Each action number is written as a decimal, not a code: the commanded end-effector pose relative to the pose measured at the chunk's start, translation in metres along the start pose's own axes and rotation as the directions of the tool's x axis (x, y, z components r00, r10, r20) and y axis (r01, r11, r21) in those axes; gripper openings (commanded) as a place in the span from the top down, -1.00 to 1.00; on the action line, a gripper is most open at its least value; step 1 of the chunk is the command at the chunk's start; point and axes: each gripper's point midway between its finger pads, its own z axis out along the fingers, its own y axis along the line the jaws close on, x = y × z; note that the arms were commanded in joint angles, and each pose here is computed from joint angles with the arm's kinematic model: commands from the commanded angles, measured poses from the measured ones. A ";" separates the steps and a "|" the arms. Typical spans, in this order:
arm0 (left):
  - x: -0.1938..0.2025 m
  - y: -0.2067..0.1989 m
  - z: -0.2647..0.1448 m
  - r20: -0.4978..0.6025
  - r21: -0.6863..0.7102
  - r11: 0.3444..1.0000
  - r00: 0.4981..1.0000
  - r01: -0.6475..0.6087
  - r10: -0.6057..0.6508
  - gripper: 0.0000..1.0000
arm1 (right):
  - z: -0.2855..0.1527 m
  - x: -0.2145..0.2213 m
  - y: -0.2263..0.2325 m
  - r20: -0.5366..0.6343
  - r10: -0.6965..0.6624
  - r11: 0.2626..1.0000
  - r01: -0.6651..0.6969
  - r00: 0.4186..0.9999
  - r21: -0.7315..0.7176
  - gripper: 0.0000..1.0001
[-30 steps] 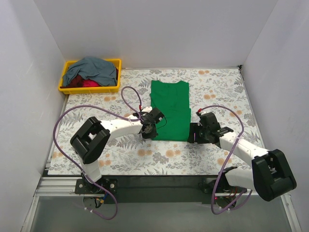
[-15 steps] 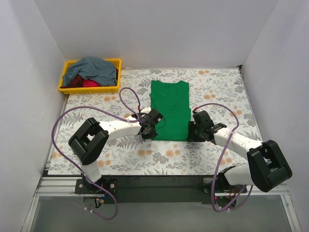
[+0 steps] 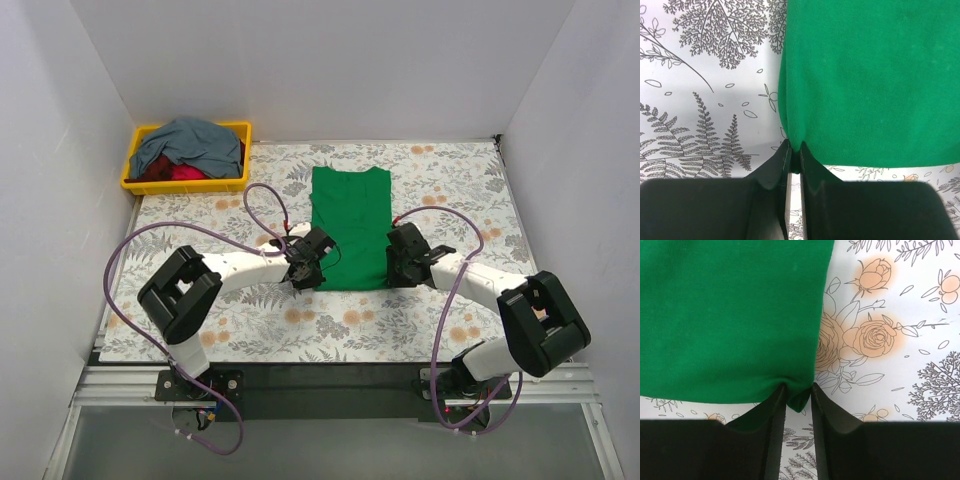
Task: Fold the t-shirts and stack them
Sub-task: Fold the tshirt
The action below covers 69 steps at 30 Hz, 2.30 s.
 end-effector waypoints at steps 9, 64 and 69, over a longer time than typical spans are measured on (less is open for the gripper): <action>0.069 0.068 -0.012 -0.228 -0.172 0.981 0.973 -0.085 0.044 1.00 | -0.007 0.113 -0.044 -0.379 -0.039 0.992 0.082 0.924 0.096 0.97; -0.057 0.057 -0.131 0.030 0.119 0.976 0.982 0.181 -0.186 1.00 | -0.109 -0.097 0.082 -0.094 -0.360 0.932 0.352 0.928 -0.091 0.97; -0.059 0.063 -0.094 0.019 0.095 0.975 0.979 0.200 -0.202 1.00 | -0.065 -0.097 0.083 -0.131 -0.362 0.931 0.351 0.923 -0.102 0.97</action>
